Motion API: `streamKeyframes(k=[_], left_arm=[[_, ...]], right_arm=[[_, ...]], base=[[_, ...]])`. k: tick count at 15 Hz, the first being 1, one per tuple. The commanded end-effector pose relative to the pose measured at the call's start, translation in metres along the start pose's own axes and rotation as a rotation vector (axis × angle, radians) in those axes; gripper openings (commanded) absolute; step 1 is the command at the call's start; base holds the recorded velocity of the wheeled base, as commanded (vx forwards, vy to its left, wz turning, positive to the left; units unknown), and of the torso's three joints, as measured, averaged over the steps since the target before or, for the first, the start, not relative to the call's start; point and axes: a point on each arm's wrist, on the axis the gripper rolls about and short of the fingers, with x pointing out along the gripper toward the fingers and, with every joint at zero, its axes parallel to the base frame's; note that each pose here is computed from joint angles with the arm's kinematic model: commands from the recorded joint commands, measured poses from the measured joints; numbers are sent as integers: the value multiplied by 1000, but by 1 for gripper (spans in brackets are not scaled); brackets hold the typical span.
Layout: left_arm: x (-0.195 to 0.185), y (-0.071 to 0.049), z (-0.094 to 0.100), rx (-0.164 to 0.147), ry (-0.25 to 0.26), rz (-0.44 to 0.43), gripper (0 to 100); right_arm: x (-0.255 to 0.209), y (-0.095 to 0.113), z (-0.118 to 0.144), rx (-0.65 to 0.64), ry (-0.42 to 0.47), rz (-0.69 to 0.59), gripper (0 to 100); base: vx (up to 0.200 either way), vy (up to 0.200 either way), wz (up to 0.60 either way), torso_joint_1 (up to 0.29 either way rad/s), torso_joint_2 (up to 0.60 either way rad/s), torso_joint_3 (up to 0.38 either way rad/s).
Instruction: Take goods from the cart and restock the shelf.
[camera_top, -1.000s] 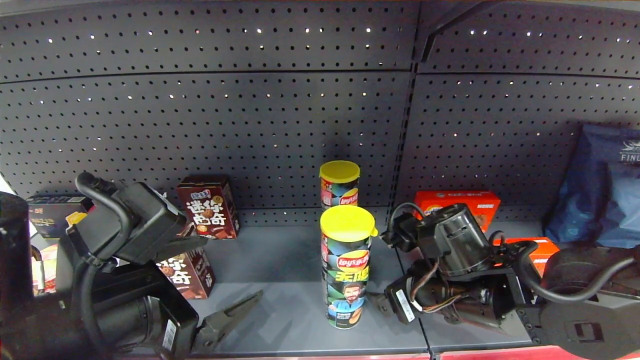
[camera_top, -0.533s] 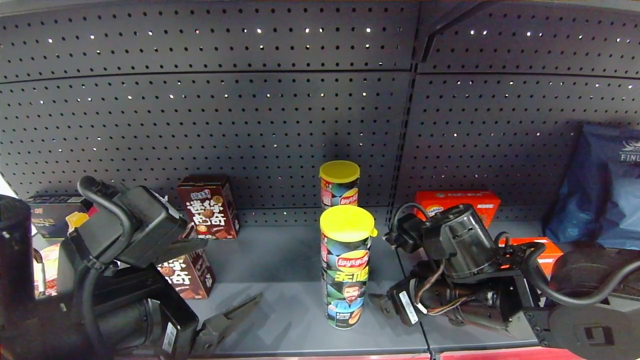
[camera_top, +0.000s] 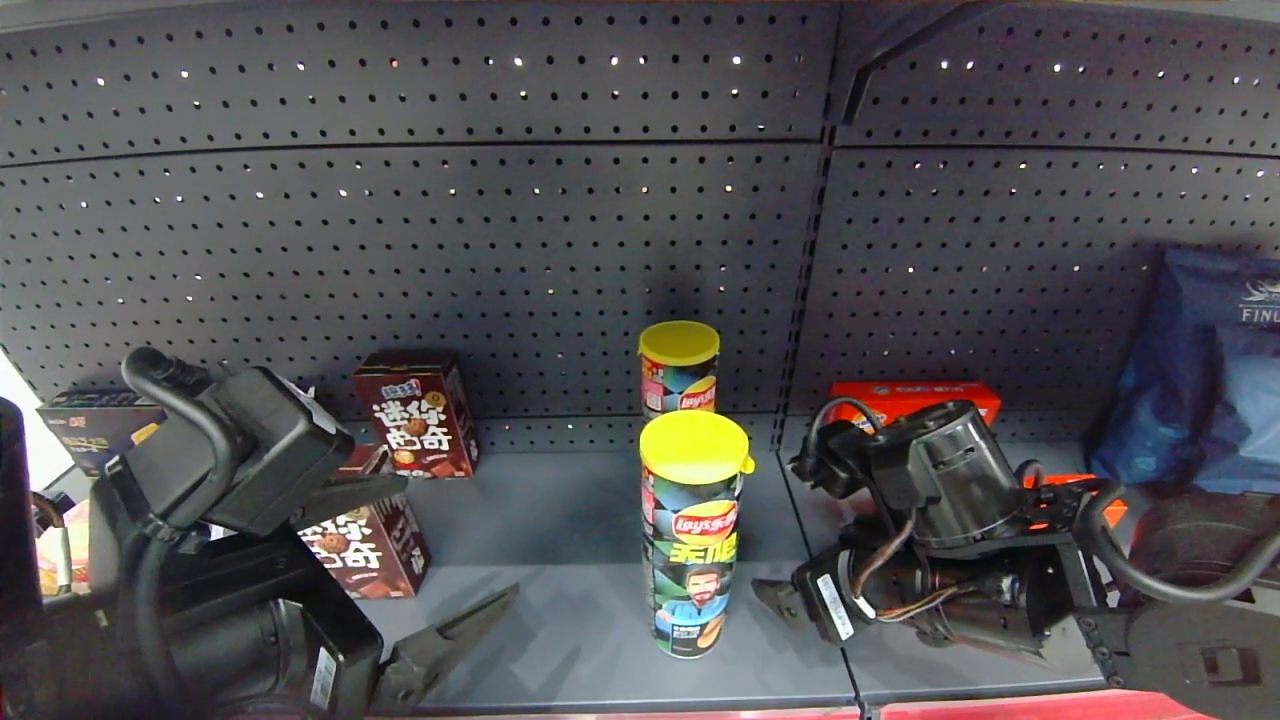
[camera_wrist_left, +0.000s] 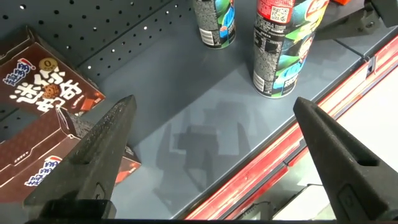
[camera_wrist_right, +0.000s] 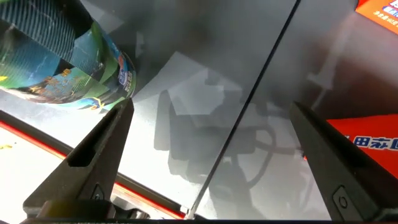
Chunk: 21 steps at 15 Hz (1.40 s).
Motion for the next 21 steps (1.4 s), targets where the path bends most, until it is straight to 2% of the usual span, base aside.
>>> streamKeyframes(k=[1,21], left_arm=[[-1,0,0,0,-3,0,100],[0,-1,-8,-12,22,-2,100]], right_arm=[[3,2,0,-4,4,3,100],[8,8,1,-11,4,16,100]], base=[[0,0,0,0,0,0],[0,0,0,0,0,0]])
